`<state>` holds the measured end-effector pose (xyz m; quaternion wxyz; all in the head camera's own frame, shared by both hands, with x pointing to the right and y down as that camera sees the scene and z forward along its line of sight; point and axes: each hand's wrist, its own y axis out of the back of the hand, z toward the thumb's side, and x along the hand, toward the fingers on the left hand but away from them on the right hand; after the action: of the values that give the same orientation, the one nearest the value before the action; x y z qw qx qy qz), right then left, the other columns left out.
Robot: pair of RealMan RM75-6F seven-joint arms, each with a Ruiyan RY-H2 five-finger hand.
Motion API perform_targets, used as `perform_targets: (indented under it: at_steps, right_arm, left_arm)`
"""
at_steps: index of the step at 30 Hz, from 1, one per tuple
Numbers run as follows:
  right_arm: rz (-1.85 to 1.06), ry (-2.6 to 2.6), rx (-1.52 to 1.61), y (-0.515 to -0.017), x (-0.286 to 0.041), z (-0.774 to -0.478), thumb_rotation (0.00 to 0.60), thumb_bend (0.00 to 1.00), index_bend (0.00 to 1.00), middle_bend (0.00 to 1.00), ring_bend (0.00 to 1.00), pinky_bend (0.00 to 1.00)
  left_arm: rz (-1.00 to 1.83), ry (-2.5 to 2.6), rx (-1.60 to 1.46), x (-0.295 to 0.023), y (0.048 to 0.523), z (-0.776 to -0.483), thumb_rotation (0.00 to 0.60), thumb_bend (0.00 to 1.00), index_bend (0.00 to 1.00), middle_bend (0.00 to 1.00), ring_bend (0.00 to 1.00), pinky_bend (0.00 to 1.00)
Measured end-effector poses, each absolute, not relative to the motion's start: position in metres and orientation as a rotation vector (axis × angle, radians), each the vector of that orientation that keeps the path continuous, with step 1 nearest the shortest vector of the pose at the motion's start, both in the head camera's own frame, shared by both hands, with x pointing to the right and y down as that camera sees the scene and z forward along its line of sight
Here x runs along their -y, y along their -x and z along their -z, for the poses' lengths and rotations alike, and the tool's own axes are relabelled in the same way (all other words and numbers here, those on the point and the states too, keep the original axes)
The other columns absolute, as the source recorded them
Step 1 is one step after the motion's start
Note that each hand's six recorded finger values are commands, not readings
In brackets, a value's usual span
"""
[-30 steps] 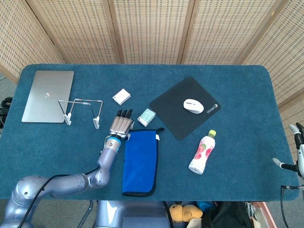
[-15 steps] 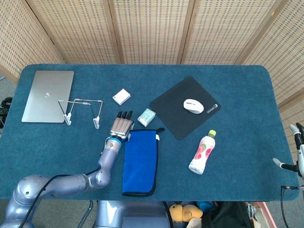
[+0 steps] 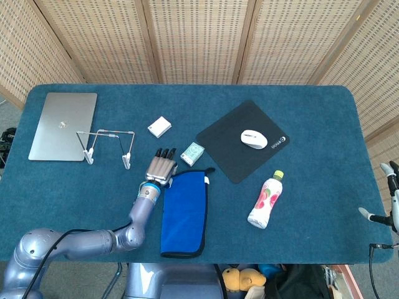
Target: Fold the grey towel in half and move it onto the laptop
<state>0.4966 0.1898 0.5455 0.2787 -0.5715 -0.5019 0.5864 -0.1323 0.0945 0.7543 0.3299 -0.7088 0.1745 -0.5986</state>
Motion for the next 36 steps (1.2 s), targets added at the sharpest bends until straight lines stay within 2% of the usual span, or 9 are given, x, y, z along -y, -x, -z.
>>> perform_targets:
  at_steps: [8, 13, 16, 27, 36]
  right_arm:
    - [-1.566, 1.534, 1.351, -0.497, -0.19, -0.544, 0.6, 0.0, 0.0, 0.0, 0.0, 0.0]
    - [-1.564, 1.535, 1.353, -0.497, -0.19, -0.543, 0.6, 0.0, 0.0, 0.0, 0.0, 0.0]
    - [-1.563, 1.537, 1.355, -0.497, -0.19, -0.543, 0.6, 0.0, 0.0, 0.0, 0.0, 0.0]
    - [-1.555, 1.539, 1.36, -0.497, -0.19, -0.541, 0.6, 0.0, 0.0, 0.0, 0.0, 0.0]
    - [-1.547, 1.544, 1.366, -0.497, -0.19, -0.54, 0.6, 0.0, 0.0, 0.0, 0.0, 0.0]
  left_arm:
    - [1.562, 1.842, -0.48, -0.093, 0.132, -0.751, 0.6, 0.46, 0.83, 0.0, 0.0, 0.0]
    - [1.557, 1.836, -0.474, -0.093, 0.132, -0.751, 0.6, 0.57, 0.83, 0.0, 0.0, 0.0]
    - [1.553, 1.84, -0.476, -0.093, 0.131, -0.749, 0.6, 0.61, 0.84, 0.0, 0.0, 0.0]
    - [1.483, 1.835, -0.524, -0.084, 0.13, -0.732, 0.6, 0.61, 0.89, 0.0, 0.0, 0.0]
    - [1.411, 1.814, -0.603, -0.06, 0.131, -0.702, 0.6, 0.61, 0.9, 0.0, 0.0, 0.0]
